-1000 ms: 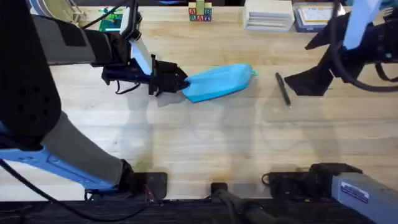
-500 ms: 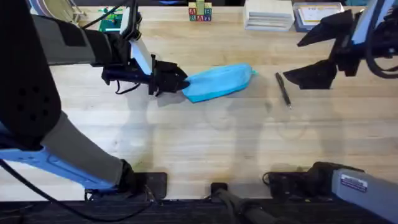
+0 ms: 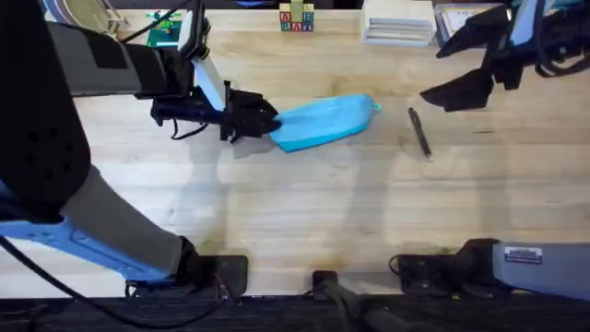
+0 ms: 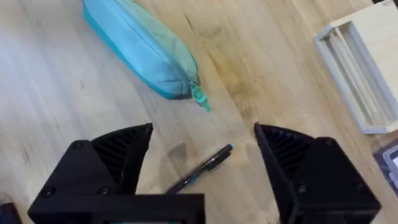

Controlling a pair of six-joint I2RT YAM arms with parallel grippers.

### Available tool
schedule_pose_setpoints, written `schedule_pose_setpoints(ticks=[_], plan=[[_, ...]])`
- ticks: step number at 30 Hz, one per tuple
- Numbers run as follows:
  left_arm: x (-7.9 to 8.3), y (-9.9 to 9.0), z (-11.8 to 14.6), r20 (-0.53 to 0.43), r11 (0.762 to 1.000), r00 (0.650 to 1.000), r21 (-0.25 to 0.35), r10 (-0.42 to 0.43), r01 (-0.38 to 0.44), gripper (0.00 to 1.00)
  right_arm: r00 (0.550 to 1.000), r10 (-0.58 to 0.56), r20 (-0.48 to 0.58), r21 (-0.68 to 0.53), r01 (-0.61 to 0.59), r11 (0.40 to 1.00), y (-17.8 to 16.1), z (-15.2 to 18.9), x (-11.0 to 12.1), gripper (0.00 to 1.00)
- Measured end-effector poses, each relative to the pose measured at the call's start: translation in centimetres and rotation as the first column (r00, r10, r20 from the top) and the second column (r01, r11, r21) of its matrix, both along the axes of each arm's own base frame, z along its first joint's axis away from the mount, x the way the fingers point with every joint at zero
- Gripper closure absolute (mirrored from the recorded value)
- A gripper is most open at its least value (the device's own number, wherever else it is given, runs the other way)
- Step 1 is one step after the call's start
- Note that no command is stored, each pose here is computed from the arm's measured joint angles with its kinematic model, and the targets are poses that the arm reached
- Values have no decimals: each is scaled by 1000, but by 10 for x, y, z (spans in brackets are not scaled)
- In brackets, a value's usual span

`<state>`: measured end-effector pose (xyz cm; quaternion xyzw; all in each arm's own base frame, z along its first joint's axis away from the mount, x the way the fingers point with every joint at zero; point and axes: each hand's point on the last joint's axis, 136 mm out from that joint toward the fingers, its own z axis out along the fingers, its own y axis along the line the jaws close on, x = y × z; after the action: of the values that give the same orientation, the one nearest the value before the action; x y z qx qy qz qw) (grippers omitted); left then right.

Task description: Unzip the bag, pick up the pens from the table one at a time and place them inside, then zip the bag closed.

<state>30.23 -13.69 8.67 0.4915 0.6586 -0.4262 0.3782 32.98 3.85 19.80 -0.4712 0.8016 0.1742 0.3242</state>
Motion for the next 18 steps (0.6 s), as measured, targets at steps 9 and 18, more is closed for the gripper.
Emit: schedule_pose_setpoints(ticks=[9,18], plan=[[0,0,0,0,1000,1000,0,0,0,959,998,54,-44,-2,-54,999,0,-5,2,11],[0,0,0,0,1000,1000,0,0,0,959,989,102,-107,4,-102,995,-1,-29,1,10]])
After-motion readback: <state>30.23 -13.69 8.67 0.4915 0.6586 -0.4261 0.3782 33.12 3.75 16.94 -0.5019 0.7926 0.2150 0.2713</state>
